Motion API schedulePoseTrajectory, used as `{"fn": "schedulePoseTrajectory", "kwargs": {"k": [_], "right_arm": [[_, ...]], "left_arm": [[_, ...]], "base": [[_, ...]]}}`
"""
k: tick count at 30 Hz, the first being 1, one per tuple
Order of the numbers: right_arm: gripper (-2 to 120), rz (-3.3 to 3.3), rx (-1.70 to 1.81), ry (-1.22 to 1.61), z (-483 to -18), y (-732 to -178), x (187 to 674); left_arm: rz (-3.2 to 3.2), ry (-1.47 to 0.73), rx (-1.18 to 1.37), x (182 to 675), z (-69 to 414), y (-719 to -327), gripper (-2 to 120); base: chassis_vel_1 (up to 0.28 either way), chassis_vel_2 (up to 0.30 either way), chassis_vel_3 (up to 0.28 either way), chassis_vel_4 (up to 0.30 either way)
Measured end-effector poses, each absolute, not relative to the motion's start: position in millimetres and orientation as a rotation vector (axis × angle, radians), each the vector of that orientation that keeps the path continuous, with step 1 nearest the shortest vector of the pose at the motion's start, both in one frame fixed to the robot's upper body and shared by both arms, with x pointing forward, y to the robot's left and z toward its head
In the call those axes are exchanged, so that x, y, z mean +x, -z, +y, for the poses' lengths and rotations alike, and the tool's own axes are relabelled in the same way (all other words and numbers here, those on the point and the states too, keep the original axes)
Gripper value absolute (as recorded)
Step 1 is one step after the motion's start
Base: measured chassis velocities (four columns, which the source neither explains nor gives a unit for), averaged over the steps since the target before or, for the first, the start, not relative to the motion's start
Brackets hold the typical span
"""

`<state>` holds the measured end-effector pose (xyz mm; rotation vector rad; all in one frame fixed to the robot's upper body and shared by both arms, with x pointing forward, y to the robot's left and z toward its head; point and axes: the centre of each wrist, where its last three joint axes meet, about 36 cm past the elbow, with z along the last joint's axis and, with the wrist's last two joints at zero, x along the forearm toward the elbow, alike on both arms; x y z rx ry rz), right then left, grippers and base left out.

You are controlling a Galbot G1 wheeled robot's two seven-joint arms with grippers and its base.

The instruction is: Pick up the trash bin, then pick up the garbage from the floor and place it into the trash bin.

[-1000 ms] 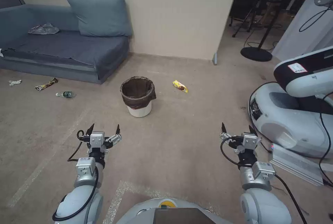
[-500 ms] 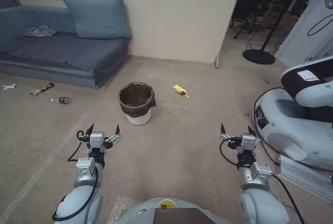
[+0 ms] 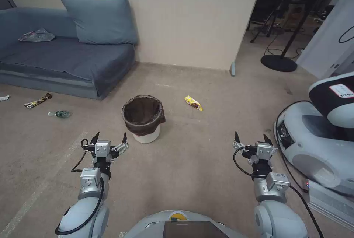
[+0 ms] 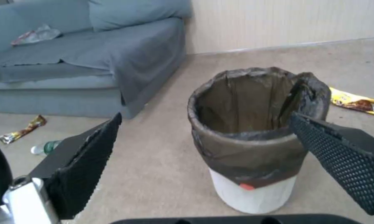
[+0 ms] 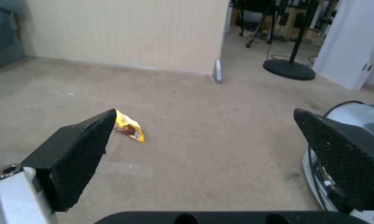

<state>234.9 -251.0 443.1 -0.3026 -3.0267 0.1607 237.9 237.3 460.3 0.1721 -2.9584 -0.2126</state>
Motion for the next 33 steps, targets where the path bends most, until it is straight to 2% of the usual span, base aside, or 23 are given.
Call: {"fn": "schedulePoseTrajectory", "kwargs": {"k": [33], "right_arm": [[100,-3.027,-0.301,-0.16,-250.5,-440.4,235.0]], "left_arm": [[-2.955,0.212,0.18,237.6,237.4,-459.1,100]], "base": [[-0.127,0.129,0.131,-0.131]]}}
